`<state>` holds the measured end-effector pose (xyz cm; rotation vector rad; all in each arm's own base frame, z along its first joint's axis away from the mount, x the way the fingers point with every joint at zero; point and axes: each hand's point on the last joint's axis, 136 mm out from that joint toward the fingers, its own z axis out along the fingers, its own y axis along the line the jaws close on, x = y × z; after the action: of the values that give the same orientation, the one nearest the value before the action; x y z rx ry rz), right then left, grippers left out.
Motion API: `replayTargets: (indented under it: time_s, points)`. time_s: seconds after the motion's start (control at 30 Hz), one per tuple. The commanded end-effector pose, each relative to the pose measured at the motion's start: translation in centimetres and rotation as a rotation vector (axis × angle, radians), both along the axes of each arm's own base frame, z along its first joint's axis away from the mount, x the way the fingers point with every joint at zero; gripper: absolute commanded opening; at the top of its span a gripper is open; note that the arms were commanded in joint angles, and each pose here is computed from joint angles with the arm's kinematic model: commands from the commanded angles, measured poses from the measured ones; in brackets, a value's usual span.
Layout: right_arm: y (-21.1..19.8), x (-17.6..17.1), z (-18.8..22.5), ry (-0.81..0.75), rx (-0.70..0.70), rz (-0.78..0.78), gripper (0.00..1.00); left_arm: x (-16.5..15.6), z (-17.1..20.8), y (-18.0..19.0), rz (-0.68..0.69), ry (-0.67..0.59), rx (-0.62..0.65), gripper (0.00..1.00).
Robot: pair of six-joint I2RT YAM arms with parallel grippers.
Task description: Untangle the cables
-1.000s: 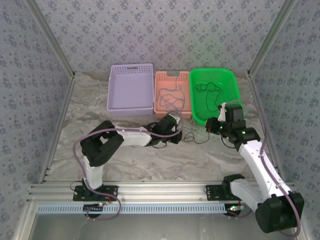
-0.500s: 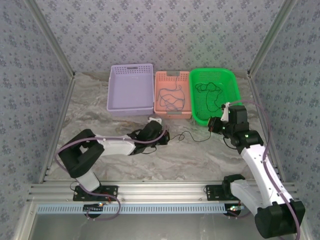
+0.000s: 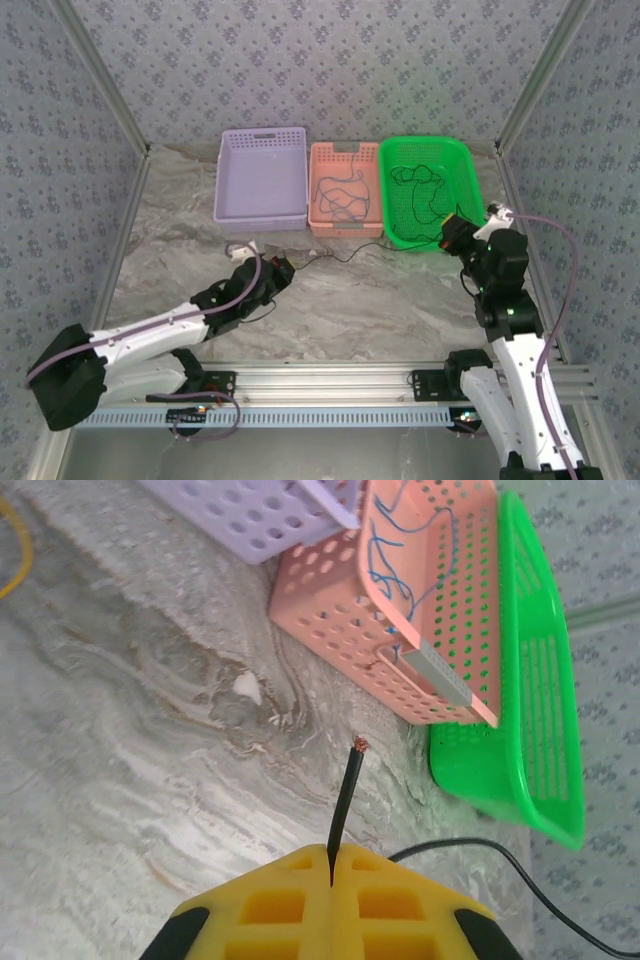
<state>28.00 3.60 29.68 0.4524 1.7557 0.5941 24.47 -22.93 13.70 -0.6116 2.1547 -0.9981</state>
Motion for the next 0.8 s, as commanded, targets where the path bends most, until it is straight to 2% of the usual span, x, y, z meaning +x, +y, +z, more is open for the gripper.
replayTargets:
  time_s: [0.0,0.17,0.37,0.57,0.77]
  points:
    - [-2.0,0.4,4.5,-0.172,0.118,-0.127,0.00,-0.9,-2.3,3.0,0.141,0.093,-0.023,0.00]
    - [-2.5,0.5,6.5,-0.245,0.164,-0.155,0.00,-1.5,-2.2,5.2,0.218,0.085,-0.060,0.00]
    - [-3.0,0.6,6.5,-0.283,0.200,-0.183,0.00,-2.0,-1.8,6.3,0.251,0.092,-0.069,0.00]
    - [-3.3,0.8,7.3,-0.315,0.221,-0.201,0.00,-2.6,-1.9,6.8,0.283,0.090,-0.113,0.00]
    - [-3.2,1.3,8.1,-0.304,0.186,-0.194,0.00,-2.5,0.0,5.9,0.268,0.051,-0.113,0.00]
